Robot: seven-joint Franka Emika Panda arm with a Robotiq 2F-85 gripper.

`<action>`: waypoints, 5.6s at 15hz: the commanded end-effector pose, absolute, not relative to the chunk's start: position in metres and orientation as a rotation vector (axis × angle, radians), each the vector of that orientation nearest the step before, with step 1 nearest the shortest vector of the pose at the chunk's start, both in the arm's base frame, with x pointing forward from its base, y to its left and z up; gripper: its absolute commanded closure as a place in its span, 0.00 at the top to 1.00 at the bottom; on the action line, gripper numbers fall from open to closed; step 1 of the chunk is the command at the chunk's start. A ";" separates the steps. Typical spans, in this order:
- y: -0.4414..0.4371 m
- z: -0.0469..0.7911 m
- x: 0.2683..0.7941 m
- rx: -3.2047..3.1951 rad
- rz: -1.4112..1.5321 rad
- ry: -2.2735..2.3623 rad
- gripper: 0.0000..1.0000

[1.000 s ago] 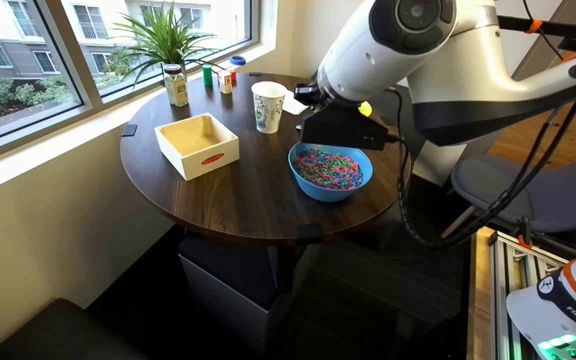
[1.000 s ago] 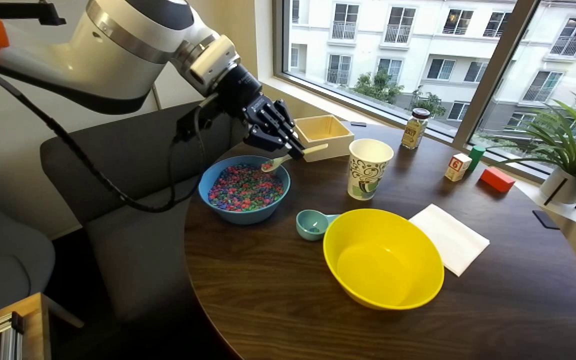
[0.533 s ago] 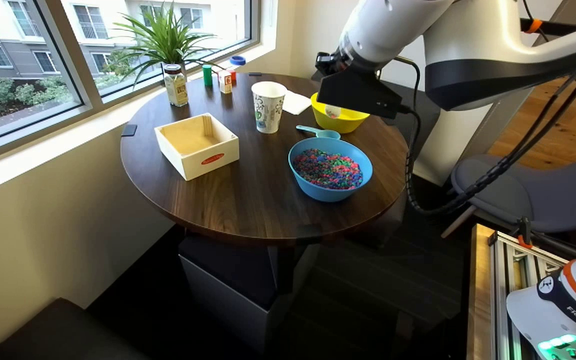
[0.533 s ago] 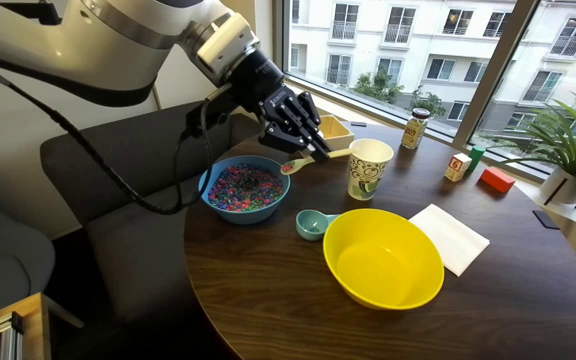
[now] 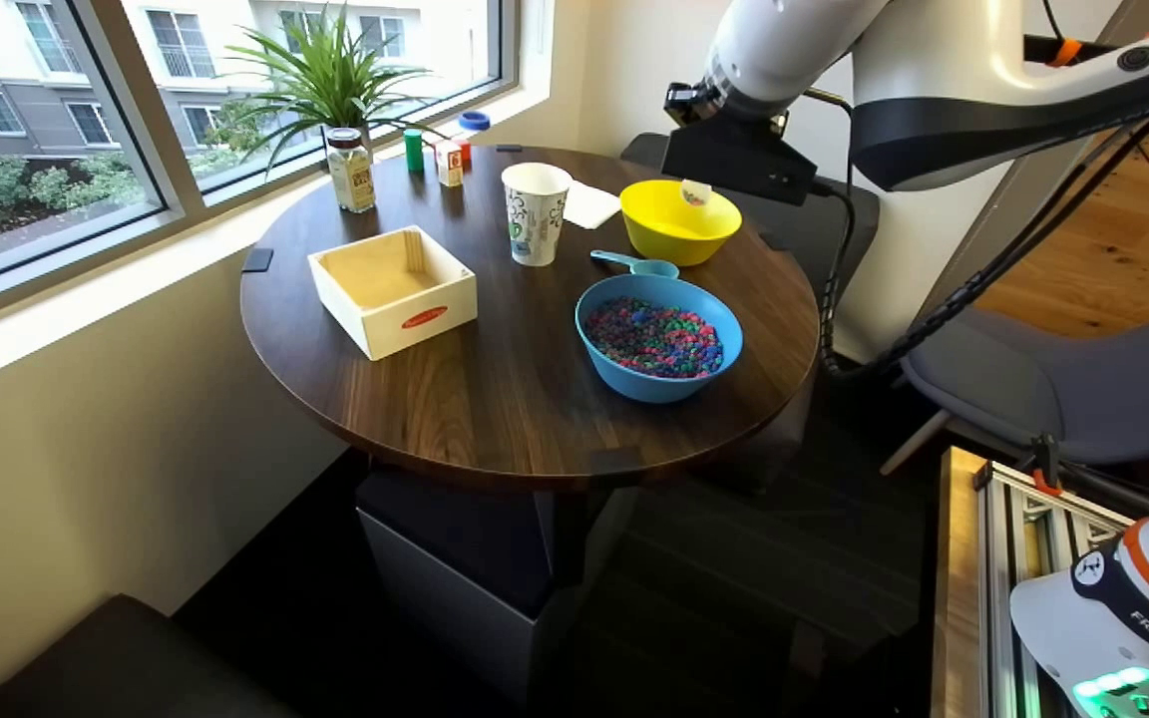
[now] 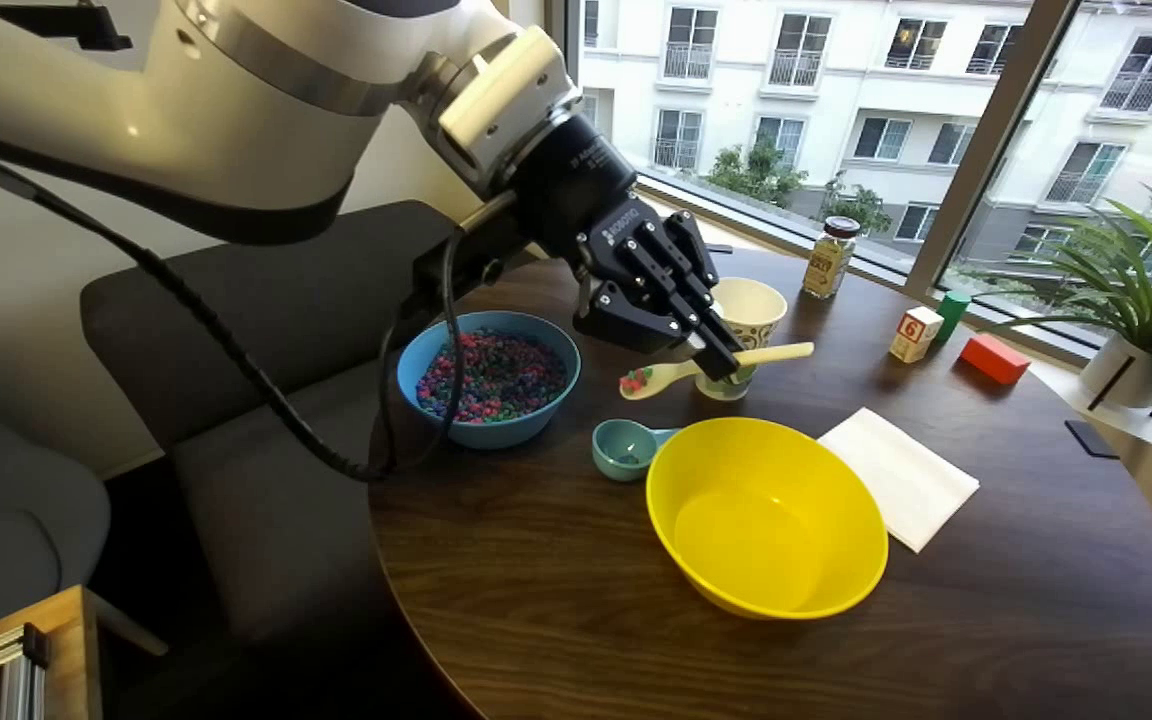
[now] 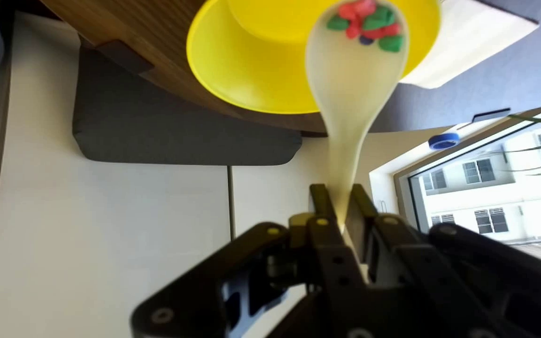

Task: Use the spoon to take one scoop from the blue bowl, empty it into the measuring cup and then take another scoop and empty into the yellow bowl

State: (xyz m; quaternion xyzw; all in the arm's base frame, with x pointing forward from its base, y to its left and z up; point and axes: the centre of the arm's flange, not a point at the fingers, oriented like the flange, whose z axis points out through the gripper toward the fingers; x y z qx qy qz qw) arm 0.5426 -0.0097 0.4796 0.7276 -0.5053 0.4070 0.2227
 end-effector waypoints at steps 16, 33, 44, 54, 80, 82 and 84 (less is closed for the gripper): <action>-0.041 0.441 0.571 1.741 1.296 -0.952 0.03; -0.015 0.429 0.579 1.596 1.425 -0.586 0.03; -0.029 0.447 0.573 1.740 1.282 -0.886 0.03; -0.051 0.470 0.556 1.931 1.046 -1.342 0.03; -0.032 0.440 0.471 2.366 0.392 -1.522 0.03; -0.035 0.431 0.460 2.360 0.369 -1.522 0.03; -0.040 0.421 0.453 2.346 0.372 -1.522 0.03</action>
